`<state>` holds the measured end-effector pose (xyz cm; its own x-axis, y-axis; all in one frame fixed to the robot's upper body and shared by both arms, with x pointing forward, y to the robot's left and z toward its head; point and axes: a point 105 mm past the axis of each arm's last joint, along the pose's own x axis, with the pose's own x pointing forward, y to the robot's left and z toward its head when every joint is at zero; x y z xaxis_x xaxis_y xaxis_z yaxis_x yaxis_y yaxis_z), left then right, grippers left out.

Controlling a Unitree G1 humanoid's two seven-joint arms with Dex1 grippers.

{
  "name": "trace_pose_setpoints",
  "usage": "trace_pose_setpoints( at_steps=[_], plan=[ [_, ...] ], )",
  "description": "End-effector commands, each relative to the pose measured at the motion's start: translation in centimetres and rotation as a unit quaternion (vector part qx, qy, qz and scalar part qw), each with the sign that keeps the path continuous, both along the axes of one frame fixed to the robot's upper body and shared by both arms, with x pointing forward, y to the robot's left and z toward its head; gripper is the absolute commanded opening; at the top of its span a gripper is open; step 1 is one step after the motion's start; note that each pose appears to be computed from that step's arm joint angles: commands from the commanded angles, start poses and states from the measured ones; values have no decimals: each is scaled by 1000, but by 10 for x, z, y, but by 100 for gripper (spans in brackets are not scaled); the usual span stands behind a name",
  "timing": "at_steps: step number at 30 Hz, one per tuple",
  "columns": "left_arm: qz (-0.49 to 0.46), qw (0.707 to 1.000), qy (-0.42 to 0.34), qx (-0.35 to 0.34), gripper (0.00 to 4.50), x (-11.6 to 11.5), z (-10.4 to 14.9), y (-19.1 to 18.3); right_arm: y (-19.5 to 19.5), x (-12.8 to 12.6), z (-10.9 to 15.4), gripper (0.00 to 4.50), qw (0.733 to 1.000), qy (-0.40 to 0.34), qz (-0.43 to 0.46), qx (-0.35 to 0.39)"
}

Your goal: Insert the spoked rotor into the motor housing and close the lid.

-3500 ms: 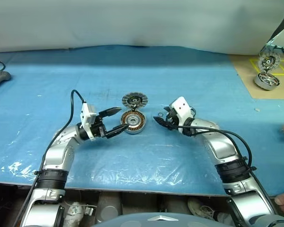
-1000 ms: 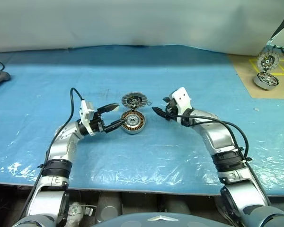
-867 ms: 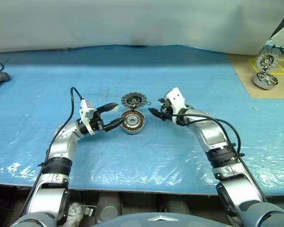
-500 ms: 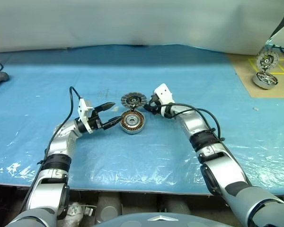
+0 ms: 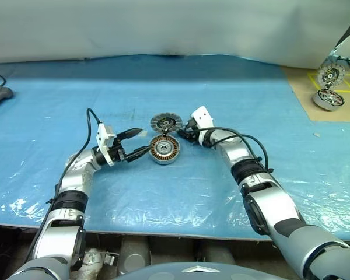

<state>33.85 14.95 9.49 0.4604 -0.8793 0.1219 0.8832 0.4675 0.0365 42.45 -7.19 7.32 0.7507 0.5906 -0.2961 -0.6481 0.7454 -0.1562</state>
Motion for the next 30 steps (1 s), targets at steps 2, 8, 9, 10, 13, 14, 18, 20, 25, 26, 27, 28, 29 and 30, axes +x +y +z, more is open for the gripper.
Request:
trace_pose_setpoints(
  at_steps=[2,8,9,10,13,14,18,20,25,26,27,28,29,30],
  plan=[
    [-8,1000,-18,3,433,-2,5,-2,-4,-3,-5,286,1000,0,-3,-1],
    [-18,1000,-22,2,433,-6,6,-6,-8,-4,-4,69,1000,-7,-2,-10],
    [-18,1000,-22,2,433,-7,6,-6,-8,-5,-4,54,1000,-6,0,-8],
    [-19,1000,-22,2,433,-7,6,-6,-8,-6,-3,54,1000,-6,6,-8],
    [-20,1000,-22,2,433,-8,5,-6,-7,-12,0,54,1000,-15,21,-11],
    [-20,1000,-22,2,433,-8,5,-6,-7,-15,2,54,999,-18,27,-8],
    [-30,999,-17,0,433,-13,4,-8,-12,-32,14,54,998,-38,47,-2],
    [-33,999,-16,0,433,-15,3,-10,-16,-44,21,54,997,-43,60,0],
    [-33,999,-14,0,433,-17,2,-11,-17,-75,38,54,994,-42,97,10],
    [-33,999,-14,0,433,-18,2,-11,-17,-80,41,54,994,-43,101,10],
    [-32,999,-13,-1,433,-18,2,-11,-16,-84,44,54,993,-42,106,12],
    [-32,999,-13,-2,433,-18,2,-12,-16,-89,47,54,993,-41,112,13],
    [-32,999,-13,-3,433,-18,2,-12,-12,-94,52,54,991,-35,124,26],
    [-30,999,-13,-4,433,-17,3,-12,-8,-100,56,54,990,-29,136,37]
  ],
)
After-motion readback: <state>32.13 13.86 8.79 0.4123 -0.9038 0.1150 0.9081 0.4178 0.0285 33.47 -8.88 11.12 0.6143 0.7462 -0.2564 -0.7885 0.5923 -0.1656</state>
